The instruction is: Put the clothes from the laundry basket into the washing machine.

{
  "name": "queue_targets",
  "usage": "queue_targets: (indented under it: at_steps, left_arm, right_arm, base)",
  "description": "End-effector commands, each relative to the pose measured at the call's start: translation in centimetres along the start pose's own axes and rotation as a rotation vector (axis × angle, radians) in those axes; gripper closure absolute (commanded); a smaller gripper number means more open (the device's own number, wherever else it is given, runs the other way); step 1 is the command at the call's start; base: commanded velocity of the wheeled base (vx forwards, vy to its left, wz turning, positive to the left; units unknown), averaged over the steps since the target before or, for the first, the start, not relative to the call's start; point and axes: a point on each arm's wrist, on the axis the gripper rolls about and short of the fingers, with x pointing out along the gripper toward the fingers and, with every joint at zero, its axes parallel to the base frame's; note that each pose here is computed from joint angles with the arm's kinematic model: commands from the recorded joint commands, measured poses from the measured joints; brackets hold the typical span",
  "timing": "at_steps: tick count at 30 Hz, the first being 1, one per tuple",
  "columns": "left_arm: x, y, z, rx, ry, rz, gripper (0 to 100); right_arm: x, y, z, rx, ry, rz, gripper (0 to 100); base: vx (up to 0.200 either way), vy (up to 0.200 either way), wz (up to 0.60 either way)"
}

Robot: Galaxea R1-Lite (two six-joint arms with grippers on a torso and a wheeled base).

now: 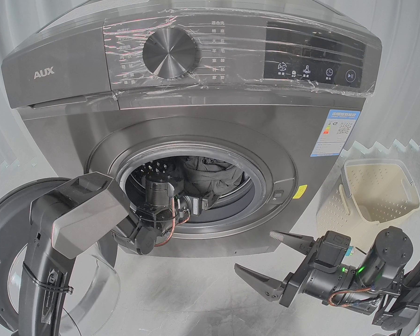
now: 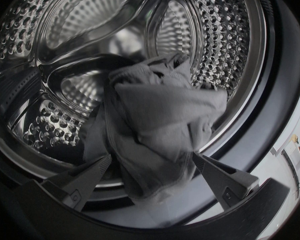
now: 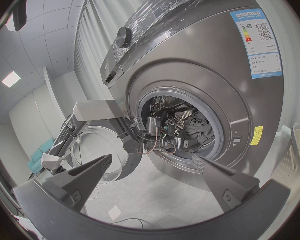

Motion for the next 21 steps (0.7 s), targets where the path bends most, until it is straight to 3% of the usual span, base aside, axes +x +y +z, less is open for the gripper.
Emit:
queue_targets:
  at_steps: [1,8,14,15,21]
  left_arm:
    - [-0.4,-0.3,-0.9,0.009,0.036,-0.011,0]
    - [1.1,-1.2,-2.6,0.011,0.042,-0.035,0]
    - [2.5,-1.0,-3.3,0.007,0.02,-0.023,0]
    - [2.8,-1.0,-3.1,0.004,0.006,-0.021,100]
    - [3.8,-0.9,-1.0,-0.012,-0.083,-0.001,100]
  right_arm:
    - [0.0,0.4,0.0,0.0,0.0,0.015,0]
    - [0.0,0.4,-0.1,0.0,0.001,0.016,0]
    - [0.1,0.4,0.0,0.0,-0.002,0.016,0]
    - [0.1,0.5,0.0,0.0,-0.001,0.018,0]
    - [0.1,0.6,-0.1,0.001,0.001,0.022,0]
  base:
    - [0.0,0.0,0.0]
    - [0.0,0.0,0.0]
    - [0.0,0.0,0.0]
    - [0.0,0.0,0.0]
    - [0.0,0.0,0.0]
